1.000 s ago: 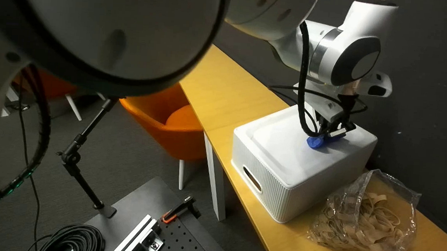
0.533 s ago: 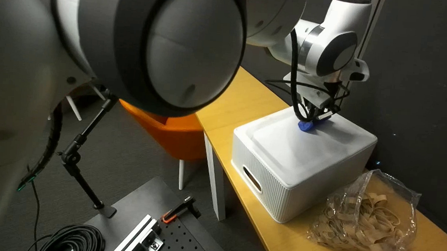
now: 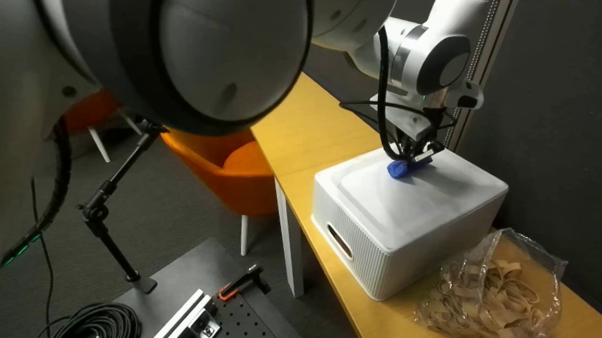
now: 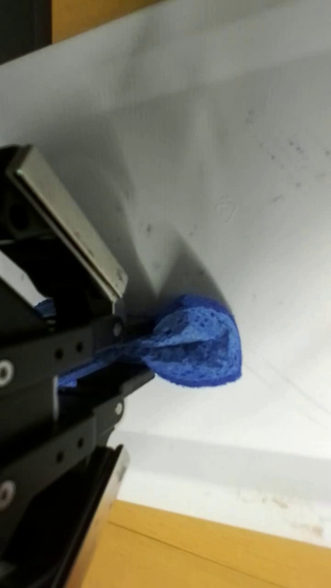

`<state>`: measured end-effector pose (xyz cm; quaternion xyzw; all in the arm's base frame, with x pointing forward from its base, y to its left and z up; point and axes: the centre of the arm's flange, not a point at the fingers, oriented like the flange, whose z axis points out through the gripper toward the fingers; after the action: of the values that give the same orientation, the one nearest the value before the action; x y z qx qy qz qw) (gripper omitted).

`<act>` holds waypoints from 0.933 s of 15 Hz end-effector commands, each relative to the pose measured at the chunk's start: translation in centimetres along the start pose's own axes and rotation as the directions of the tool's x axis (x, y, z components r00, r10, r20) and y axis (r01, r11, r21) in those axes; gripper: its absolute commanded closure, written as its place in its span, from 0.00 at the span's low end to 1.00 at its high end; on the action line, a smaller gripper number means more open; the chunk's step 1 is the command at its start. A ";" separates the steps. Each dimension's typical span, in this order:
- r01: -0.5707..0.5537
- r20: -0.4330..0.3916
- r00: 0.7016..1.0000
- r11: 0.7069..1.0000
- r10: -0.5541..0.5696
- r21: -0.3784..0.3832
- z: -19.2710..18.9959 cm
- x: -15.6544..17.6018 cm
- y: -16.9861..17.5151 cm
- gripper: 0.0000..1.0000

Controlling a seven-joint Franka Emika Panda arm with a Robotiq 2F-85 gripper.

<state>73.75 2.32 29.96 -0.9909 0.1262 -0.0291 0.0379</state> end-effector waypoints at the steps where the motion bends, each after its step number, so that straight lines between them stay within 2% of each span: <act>1: -0.065 0.036 0.997 0.996 0.067 -0.053 -1.8 -4.5 2.4 0.95; 5: -0.115 0.037 0.992 0.990 0.119 -0.080 -2.1 -5.8 4.7 0.95; 8: -0.119 0.063 0.990 0.990 0.124 -0.079 -0.9 -7.0 4.7 0.95; 11: -0.062 0.054 0.996 0.995 0.066 -0.074 -0.9 -7.1 1.8 0.95; 14: 0.025 0.068 0.997 0.997 -0.020 -0.073 -1.8 -7.7 -3.2 0.95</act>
<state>67.19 2.87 30.22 -0.9887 0.1493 0.0100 0.0130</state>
